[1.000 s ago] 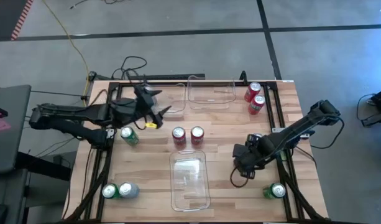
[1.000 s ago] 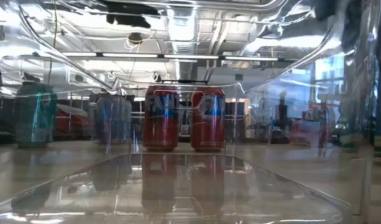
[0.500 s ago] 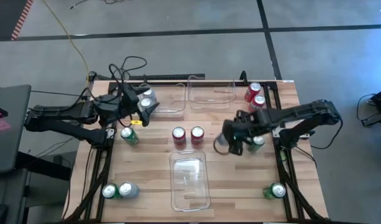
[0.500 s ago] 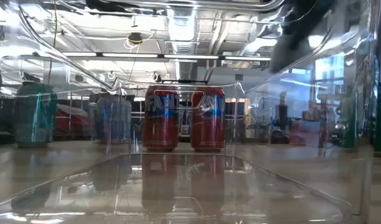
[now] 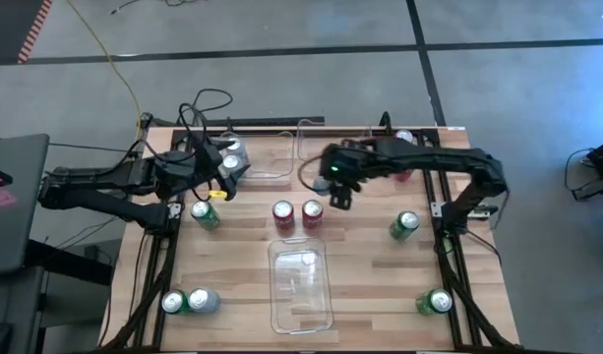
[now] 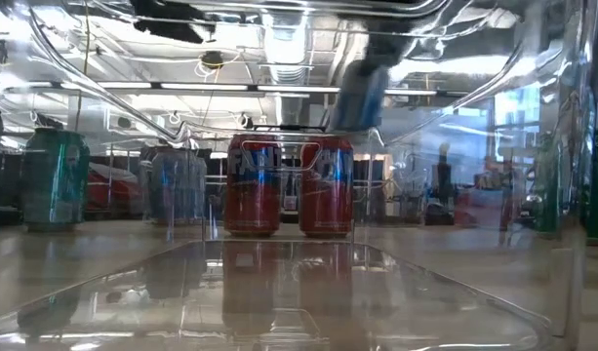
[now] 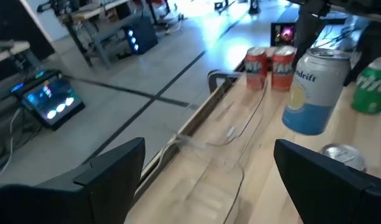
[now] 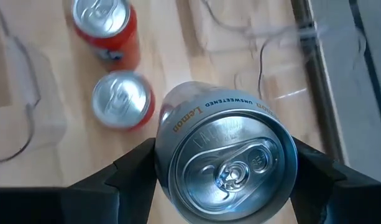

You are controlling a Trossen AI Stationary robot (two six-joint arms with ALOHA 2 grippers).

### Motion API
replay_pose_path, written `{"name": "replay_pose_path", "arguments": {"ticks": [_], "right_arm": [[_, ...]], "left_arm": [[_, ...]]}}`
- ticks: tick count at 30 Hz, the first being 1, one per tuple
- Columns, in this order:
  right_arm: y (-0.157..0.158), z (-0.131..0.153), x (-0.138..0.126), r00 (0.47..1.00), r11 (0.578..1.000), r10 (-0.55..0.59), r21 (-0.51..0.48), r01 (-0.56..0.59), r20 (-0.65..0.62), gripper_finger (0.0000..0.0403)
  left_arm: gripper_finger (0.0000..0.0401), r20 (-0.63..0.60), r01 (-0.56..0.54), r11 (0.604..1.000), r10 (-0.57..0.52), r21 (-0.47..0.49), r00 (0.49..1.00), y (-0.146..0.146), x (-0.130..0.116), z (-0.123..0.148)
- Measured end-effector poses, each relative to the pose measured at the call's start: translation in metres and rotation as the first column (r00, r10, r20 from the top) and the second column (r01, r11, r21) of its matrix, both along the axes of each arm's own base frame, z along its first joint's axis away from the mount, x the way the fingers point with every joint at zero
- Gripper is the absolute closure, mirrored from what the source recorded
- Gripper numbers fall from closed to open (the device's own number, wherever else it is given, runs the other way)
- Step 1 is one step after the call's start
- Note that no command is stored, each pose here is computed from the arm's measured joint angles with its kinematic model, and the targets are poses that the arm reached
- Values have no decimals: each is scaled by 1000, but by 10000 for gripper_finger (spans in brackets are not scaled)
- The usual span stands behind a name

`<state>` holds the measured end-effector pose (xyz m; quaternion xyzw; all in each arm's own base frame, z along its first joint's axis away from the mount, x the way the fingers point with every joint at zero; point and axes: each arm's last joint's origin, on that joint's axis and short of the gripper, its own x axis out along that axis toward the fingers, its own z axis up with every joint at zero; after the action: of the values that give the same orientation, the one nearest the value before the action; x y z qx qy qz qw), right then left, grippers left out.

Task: Sort soda cans
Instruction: Put the right white and blue soda can into the top left transparent bin

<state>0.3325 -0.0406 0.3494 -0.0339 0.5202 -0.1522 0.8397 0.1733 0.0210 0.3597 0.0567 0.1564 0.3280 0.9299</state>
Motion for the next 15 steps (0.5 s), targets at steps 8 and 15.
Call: {"name": "replay_pose_path", "arguments": {"ticks": [8, 15], "right_arm": [[-37, 14, 50, 992, 992, 83, -106, -74, 90, 116], [-79, 9, 82, 987, 991, 72, -124, -54, 140, 117]], "left_arm": [[51, -43, -75, 995, 72, -66, 996, 8, -4, -10], [51, -73, -187, 979, 182, -75, 981, 14, -9, -15]]}}
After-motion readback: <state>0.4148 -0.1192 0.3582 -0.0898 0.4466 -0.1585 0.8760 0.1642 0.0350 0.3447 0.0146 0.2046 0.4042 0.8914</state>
